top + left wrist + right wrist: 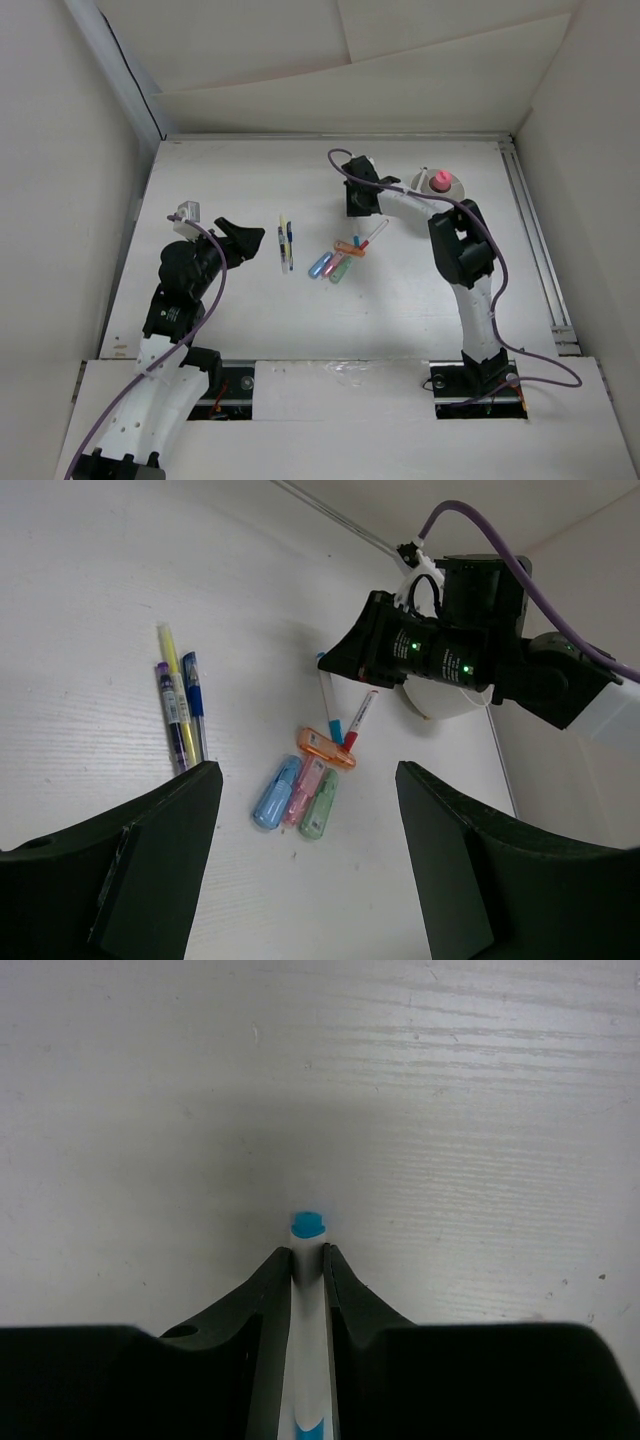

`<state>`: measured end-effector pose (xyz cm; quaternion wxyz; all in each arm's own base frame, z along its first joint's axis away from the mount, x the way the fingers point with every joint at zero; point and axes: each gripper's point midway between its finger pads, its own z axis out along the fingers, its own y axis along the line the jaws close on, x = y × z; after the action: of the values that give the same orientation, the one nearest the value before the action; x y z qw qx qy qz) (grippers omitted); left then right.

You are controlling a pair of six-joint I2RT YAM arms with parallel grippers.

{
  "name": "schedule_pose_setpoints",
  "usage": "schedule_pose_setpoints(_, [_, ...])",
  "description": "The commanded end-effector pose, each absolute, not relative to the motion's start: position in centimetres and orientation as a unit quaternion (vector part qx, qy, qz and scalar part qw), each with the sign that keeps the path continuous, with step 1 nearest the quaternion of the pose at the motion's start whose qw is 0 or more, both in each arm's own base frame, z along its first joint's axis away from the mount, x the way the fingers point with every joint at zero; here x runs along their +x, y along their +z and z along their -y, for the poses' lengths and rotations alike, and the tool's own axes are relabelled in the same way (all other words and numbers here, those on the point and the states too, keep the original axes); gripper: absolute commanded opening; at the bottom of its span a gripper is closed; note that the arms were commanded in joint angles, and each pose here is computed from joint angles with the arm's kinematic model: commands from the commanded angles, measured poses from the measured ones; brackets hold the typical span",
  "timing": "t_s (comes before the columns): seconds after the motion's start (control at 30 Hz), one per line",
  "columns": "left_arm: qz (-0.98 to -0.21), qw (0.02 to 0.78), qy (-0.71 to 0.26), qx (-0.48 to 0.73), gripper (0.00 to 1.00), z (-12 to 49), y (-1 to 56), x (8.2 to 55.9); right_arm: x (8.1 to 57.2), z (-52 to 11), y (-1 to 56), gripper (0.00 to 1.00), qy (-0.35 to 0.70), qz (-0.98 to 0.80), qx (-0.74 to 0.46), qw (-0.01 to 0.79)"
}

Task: Sort the stationery into containers
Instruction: Pick up the pen from the center of the board.

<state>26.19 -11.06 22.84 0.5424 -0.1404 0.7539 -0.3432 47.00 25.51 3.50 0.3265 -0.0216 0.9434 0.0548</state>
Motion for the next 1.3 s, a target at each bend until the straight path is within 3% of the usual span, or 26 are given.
schedule_pose_setpoints(0.0, [-0.738, 0.561, -0.348, -0.137, 0.67, 10.9, 23.8, 26.4, 48.6, -25.7, 5.1, 0.23, 0.055, -0.936, -0.01, 0.347])
schedule_pose_setpoints(0.17, [-0.738, 0.561, -0.348, -0.137, 0.67, 10.9, 23.8, 26.4, 48.8, -25.9, 5.2, 0.29, 0.052, -0.938, -0.011, 0.342])
schedule_pose_setpoints(0.37, [-0.738, 0.561, -0.348, -0.137, 0.67, 10.9, 23.8, 26.4, 48.7, -25.9, 4.1, 0.29, 0.05, -0.942, -0.018, 0.332])
schedule_pose_setpoints(0.53, [-0.738, 0.561, -0.348, -0.137, 0.67, 10.9, 23.8, 26.4, 49.3, -26.4, 4.9, 0.08, 0.071, -0.939, -0.018, 0.337])
schedule_pose_setpoints(0.7, [-0.738, 0.561, -0.348, -0.137, 0.67, 10.9, 23.8, 26.4, 52.0, -26.4, 10.9, 0.01, 0.116, -0.911, 0.014, 0.395])
schedule_pose_setpoints(0.97, [-0.738, 0.561, -0.348, -0.137, 0.67, 10.9, 23.8, 26.4, 55.9, -19.2, 23.7, 0.0, 0.152, -0.839, 0.096, 0.514])
schedule_pose_setpoints(1.27, [-0.738, 0.561, -0.348, -0.137, 0.67, 10.9, 23.8, 26.4, 57.6, -5.2, 31.5, 0.0, -0.011, -0.736, 0.241, 0.632])
